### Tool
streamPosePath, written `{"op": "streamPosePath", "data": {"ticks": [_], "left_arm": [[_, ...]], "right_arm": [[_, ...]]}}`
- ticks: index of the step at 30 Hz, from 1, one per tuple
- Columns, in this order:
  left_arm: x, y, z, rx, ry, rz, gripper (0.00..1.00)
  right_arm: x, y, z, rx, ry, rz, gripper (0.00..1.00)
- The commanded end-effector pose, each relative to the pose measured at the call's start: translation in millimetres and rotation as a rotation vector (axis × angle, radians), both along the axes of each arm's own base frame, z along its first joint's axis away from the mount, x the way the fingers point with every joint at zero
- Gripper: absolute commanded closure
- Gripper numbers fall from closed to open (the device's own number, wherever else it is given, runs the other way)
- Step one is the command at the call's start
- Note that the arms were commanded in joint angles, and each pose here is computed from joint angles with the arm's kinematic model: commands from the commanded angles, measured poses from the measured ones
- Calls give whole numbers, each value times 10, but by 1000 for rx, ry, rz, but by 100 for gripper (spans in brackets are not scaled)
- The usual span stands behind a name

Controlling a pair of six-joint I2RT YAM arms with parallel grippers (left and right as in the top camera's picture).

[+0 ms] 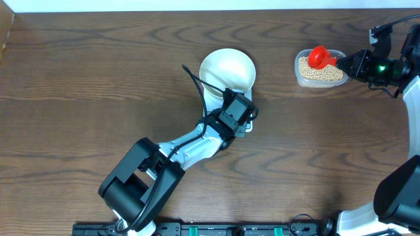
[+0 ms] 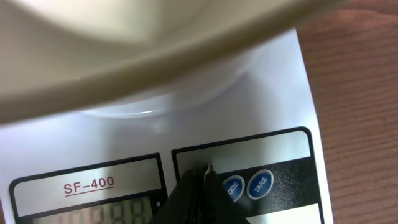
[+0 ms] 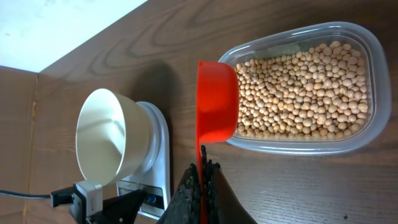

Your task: Scoop item into bowl and weigh 50g on scale

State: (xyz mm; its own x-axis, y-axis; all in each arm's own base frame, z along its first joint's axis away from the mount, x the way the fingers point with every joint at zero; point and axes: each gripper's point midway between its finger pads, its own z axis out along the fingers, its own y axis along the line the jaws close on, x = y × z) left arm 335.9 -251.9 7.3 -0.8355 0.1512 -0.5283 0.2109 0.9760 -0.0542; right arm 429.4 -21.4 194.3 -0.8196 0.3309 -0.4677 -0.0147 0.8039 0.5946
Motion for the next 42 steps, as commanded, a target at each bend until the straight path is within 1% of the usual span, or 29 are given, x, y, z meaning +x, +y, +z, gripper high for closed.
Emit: {"op": "streamPosePath", "data": {"ticks": [1,23,29,33,37,42], "left_arm": [[-496,530,-753,196,220,12,93],[-575,602,-767,228,255,12,93],[-570,604,-764,229,252,13,93],[-495,588,-720,236,226,17,93],[-409,475,-651,205,209,11,93],[-447,366,-656,155,237,-16,93]], "right_arm": [[11,-33,67,-13,-27,9,99],[4,-30,63,-11,-23,9,99],[4,-30,63,-11,-23,9,99],[4,-30,63,-11,-23,9,99],[4,-30,63,-11,-23,9,99],[5,-31,64,-11,-24,9,99]]}}
